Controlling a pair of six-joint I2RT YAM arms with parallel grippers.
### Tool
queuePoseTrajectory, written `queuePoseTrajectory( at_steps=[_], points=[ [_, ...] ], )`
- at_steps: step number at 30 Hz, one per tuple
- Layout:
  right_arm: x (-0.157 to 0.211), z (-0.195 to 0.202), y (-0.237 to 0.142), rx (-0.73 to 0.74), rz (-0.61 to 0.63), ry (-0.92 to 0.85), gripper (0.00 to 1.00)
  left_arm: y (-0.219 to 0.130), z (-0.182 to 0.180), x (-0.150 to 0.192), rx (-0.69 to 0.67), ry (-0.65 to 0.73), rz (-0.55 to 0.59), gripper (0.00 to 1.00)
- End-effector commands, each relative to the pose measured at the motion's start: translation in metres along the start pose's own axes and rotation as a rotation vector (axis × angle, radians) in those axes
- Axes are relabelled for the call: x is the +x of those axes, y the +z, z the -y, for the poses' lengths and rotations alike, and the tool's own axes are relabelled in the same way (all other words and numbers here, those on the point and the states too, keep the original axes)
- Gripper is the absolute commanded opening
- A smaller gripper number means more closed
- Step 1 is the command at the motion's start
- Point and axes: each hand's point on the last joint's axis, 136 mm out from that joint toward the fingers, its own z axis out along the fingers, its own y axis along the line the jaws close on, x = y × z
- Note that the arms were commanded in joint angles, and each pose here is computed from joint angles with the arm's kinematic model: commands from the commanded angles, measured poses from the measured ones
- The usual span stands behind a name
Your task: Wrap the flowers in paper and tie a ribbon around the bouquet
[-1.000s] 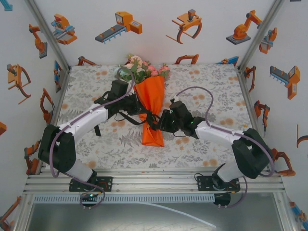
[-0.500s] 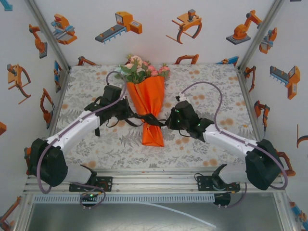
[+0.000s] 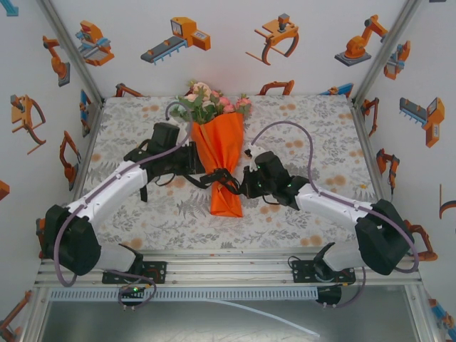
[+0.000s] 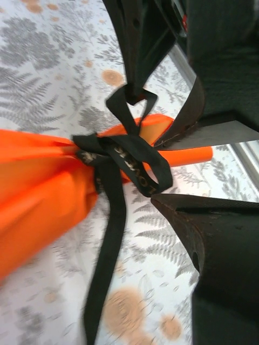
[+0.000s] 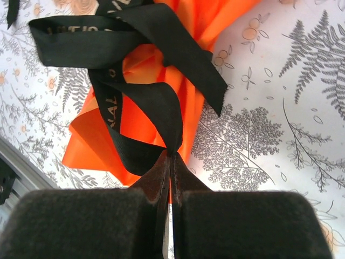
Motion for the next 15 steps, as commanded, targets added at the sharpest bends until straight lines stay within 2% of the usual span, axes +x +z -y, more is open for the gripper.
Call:
queuePoseTrajectory(
  at_steps=[1, 5, 9, 15],
  points=[
    [-0.023, -0.024, -0.002, -0.077, 0.061, -0.123, 0.0, -0.005, 0.002, -0.025, -0.033, 0.152, 0.028, 0.42],
    [-0.03, -0.032, -0.001, -0.091, 0.076, -0.171, 0.0, 0.015, 0.027, -0.031, 0.088, 0.209, -0.088, 0.38],
    [-0.024, -0.029, 0.001, -0.086, 0.059, -0.17, 0.0, 0.042, 0.042, -0.012, 0.21, 0.252, -0.207, 0.34],
    [-0.016, -0.03, -0.002, -0.103, 0.048, -0.193, 0.0, 0.074, 0.004, 0.005, 0.054, 0.196, -0.3, 0.36]
  ],
)
